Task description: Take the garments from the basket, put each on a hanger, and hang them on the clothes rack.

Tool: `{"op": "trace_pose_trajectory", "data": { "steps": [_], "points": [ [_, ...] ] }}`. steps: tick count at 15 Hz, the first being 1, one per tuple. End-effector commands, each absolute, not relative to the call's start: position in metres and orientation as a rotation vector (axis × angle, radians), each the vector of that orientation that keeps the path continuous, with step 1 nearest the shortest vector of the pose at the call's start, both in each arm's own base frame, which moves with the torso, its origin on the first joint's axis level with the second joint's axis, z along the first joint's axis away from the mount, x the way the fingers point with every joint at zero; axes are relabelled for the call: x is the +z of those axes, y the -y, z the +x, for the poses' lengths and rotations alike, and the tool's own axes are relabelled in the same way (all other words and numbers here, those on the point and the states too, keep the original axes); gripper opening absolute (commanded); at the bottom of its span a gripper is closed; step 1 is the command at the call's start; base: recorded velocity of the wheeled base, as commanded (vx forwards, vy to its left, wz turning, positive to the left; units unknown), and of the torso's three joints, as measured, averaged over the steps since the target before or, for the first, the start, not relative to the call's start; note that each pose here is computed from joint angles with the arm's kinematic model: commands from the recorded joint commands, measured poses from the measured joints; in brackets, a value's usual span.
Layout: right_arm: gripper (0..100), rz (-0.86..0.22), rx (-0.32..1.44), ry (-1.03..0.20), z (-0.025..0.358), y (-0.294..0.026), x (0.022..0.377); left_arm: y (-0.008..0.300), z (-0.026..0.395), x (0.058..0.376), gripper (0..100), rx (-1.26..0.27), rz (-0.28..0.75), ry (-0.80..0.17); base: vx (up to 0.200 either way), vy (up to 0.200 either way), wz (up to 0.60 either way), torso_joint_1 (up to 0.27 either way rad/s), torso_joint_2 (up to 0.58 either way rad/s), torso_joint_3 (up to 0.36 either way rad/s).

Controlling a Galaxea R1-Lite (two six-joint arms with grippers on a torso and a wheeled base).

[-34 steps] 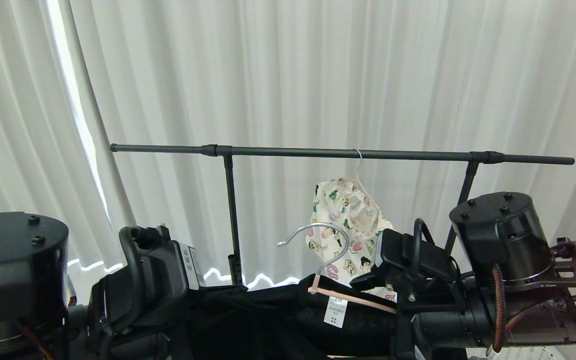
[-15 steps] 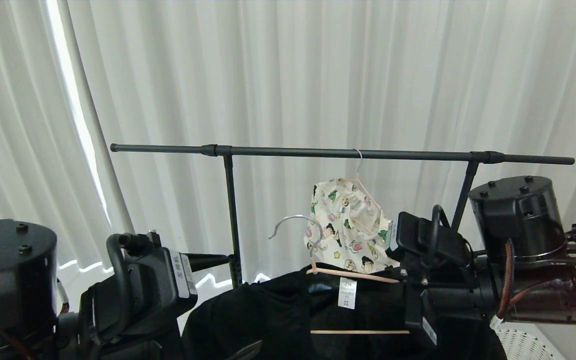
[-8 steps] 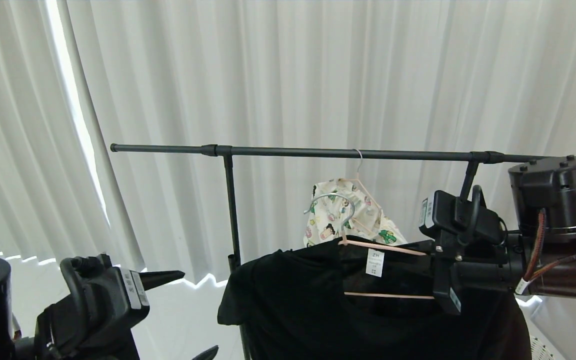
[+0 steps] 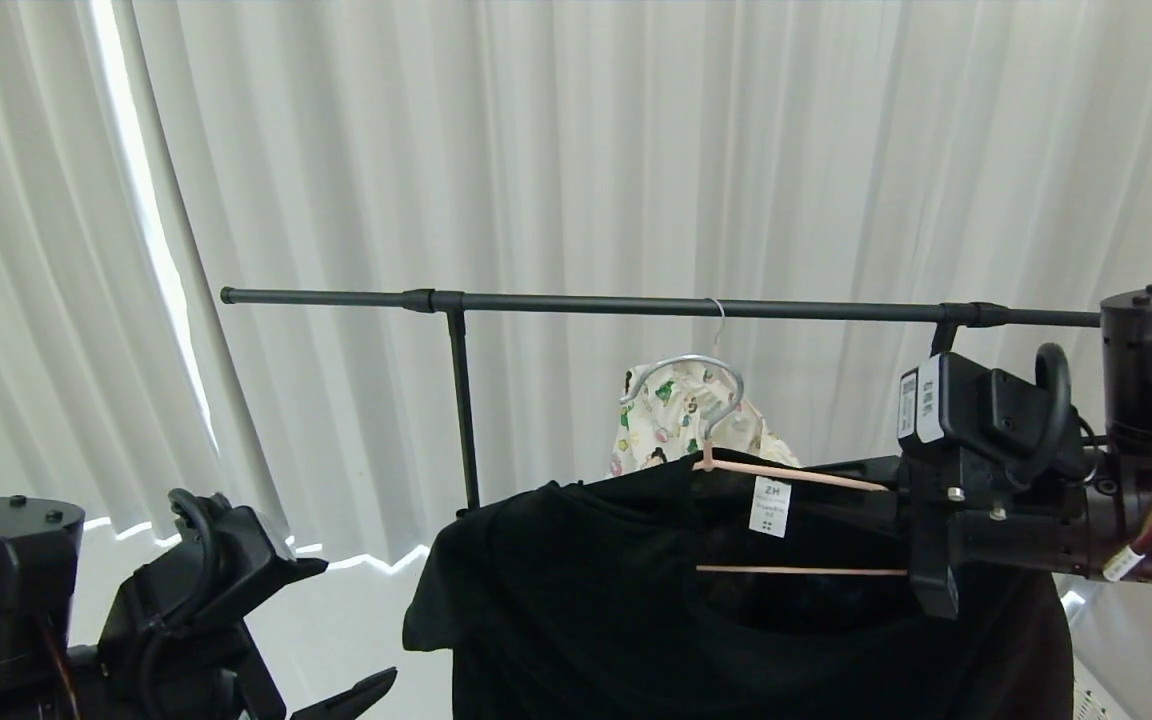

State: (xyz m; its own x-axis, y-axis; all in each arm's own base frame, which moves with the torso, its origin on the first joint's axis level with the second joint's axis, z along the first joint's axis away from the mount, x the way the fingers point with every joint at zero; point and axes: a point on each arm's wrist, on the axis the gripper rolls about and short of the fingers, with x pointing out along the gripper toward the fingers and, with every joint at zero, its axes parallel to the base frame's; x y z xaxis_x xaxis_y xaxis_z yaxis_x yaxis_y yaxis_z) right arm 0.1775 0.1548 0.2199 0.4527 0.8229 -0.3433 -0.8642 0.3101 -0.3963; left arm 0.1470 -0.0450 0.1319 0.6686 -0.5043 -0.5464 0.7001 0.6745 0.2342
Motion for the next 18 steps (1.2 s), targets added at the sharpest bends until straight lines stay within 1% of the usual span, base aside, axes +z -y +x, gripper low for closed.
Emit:
{"op": "trace_pose_trajectory", "data": {
  "steps": [1, 3, 5, 7, 8, 13, 16, 18],
  "points": [
    [0, -0.574, 1.122, -0.048, 0.171, -0.154, 0.227, 0.046, 0.152, 0.125, 100, -0.722, 0.443, -0.505, 0.0, 0.0, 0.0, 0.0, 0.0, 0.0],
    [0, -0.574, 1.128, -0.035, 0.168, -0.154, 0.229, 0.043, 0.16, 0.121, 100, -0.705, 0.429, -0.544, 0.0, 0.0, 0.0, 0.0, 0.0, 0.0],
    [0, -0.572, 1.146, -0.008, 0.163, -0.157, 0.235, 0.039, 0.166, 0.122, 100, -0.676, 0.42, -0.55, 0.0, 0.0, 0.0, 0.0, 0.0, 0.0],
    [0, -0.573, 1.156, -0.003, 0.162, -0.159, 0.235, 0.039, 0.167, 0.123, 100, -0.677, 0.418, -0.543, 0.0, 0.0, 0.0, 0.0, 0.0, 0.0],
    [0, -0.573, 1.154, -0.003, 0.162, -0.159, 0.235, 0.04, 0.166, 0.123, 0, -0.686, 0.415, -0.544, 0.0, 0.0, 0.0, 0.0, 0.0, 0.0],
    [0, -0.571, 1.148, -0.007, 0.162, -0.158, 0.235, 0.037, 0.167, 0.122, 0, -0.668, 0.41, -0.552, 0.0, 0.0, 0.0, 0.0, 0.0, 0.0],
    [0, -0.57, 1.125, -0.005, 0.163, -0.154, 0.237, 0.018, 0.173, 0.115, 0, -0.57, 0.364, -0.611, 0.0, 0.0, 0.0, 0.0, 0.0, 0.0],
    [0, -0.565, 1.083, -0.008, 0.168, -0.146, 0.239, 0.003, 0.172, 0.114, 0, -0.488, 0.335, -0.624, 0.0, 0.0, 0.0, 0.0, 0.0, 0.0]
  ]
}}
